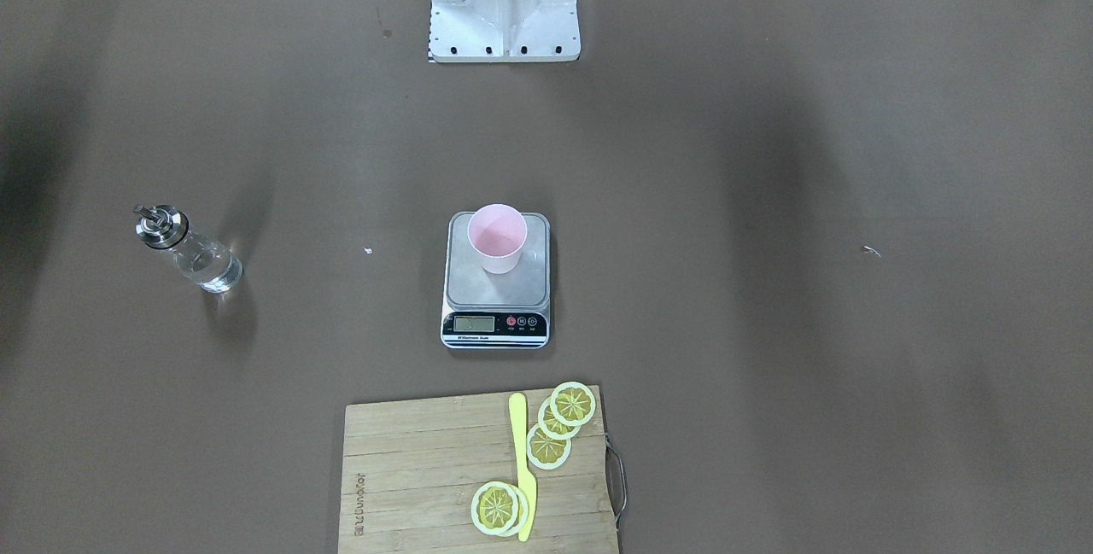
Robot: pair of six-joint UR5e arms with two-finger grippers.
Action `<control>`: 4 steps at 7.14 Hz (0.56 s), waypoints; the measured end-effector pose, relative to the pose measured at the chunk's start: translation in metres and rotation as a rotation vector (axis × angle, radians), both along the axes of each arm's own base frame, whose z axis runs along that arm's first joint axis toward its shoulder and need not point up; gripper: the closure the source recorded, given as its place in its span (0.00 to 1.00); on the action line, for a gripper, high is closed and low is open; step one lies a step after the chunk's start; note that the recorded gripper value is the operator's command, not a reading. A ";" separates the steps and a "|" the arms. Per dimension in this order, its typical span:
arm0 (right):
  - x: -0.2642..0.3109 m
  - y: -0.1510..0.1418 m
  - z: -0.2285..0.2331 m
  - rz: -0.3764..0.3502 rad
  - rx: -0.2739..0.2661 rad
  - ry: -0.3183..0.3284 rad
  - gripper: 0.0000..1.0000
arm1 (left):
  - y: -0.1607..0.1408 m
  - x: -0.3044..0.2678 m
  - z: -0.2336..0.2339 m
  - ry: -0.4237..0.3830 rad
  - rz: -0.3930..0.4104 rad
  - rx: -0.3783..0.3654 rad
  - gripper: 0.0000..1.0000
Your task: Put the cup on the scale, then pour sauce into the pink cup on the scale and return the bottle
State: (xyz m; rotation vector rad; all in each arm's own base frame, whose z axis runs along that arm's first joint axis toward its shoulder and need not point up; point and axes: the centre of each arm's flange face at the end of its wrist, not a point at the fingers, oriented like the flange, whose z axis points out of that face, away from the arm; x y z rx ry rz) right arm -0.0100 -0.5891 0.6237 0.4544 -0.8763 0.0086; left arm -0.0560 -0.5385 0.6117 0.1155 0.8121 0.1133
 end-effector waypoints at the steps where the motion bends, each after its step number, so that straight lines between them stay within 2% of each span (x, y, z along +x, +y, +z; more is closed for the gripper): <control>1: 0.009 -0.004 0.011 -0.039 -0.058 0.046 0.00 | 0.003 -0.010 0.013 -0.003 0.000 -0.008 0.02; 3: 0.041 -0.012 0.017 -0.129 -0.172 0.140 0.00 | 0.010 -0.023 0.042 -0.004 0.000 -0.040 0.02; 4: 0.053 -0.013 0.012 -0.148 -0.220 0.163 0.00 | 0.015 -0.026 0.053 -0.004 -0.002 -0.058 0.01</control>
